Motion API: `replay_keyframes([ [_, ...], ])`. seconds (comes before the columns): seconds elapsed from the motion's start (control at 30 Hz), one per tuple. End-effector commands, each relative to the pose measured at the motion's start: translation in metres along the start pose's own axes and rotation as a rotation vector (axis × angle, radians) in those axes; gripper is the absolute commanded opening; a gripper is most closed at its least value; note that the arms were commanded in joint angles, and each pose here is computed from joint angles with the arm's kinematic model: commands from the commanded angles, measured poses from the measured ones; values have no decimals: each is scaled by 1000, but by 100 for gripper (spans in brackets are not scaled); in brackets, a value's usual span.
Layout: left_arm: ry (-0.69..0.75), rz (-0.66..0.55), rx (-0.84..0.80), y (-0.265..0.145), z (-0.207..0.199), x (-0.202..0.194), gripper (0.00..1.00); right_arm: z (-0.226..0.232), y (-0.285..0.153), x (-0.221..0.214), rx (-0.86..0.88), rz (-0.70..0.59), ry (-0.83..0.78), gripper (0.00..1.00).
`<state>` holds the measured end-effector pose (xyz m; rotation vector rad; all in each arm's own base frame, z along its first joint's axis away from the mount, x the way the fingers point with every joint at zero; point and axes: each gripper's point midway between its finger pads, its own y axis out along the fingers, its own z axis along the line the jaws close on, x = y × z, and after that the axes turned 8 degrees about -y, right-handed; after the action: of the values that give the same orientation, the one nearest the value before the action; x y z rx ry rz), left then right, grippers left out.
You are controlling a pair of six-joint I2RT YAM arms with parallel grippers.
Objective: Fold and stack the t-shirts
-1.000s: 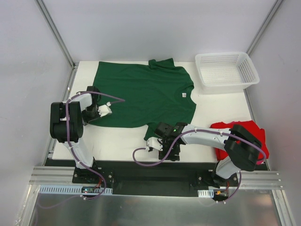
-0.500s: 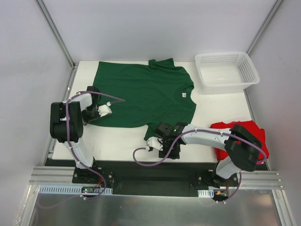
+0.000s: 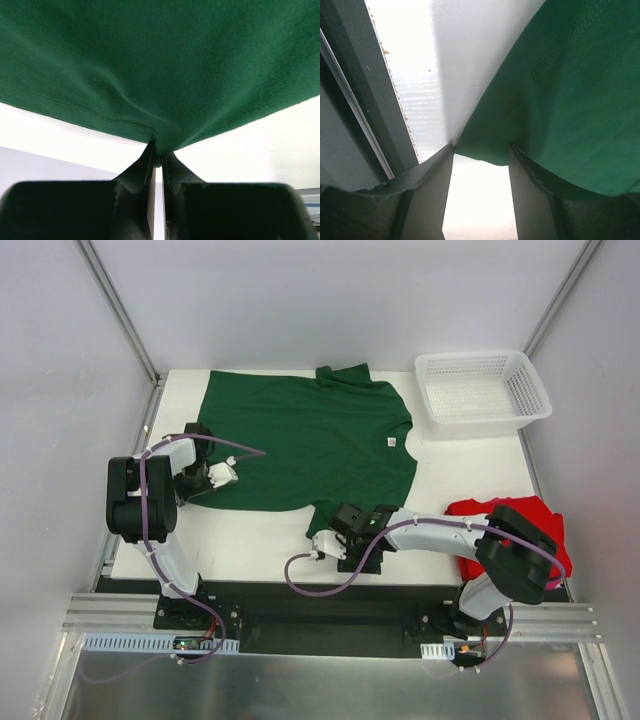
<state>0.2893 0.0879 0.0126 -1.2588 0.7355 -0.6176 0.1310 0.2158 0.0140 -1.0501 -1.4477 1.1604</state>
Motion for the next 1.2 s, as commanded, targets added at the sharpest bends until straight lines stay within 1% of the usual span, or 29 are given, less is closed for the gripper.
replay_keyframes([
  [0.0,11,-23,-10,2,3,3,0,-4,-2,4,-43,-13,22,50],
  [0.23,14,-19,-8,3,5,3,0,3,-12,14,-3,-42,36,45],
  [0.37,13,-14,-10,4,5,2,0,9,-16,19,30,-61,44,38],
  [0.43,15,-14,-10,4,6,3,0,12,-16,20,37,-67,45,36],
  [0.57,15,-10,-12,5,5,3,0,17,-16,21,50,-77,43,27],
  [0.7,14,-10,-10,5,5,3,0,19,-15,21,51,-77,36,24],
  [0.83,12,-14,-5,3,4,2,0,19,-16,19,51,-72,32,17],
  [0.93,9,-16,-4,1,3,1,0,19,-16,17,50,-64,24,7],
  [0.97,9,-16,-4,1,2,0,0,19,-17,17,52,-62,18,1],
  [1.17,0,-14,-7,1,-1,-1,0,19,-20,10,53,-47,13,1],
])
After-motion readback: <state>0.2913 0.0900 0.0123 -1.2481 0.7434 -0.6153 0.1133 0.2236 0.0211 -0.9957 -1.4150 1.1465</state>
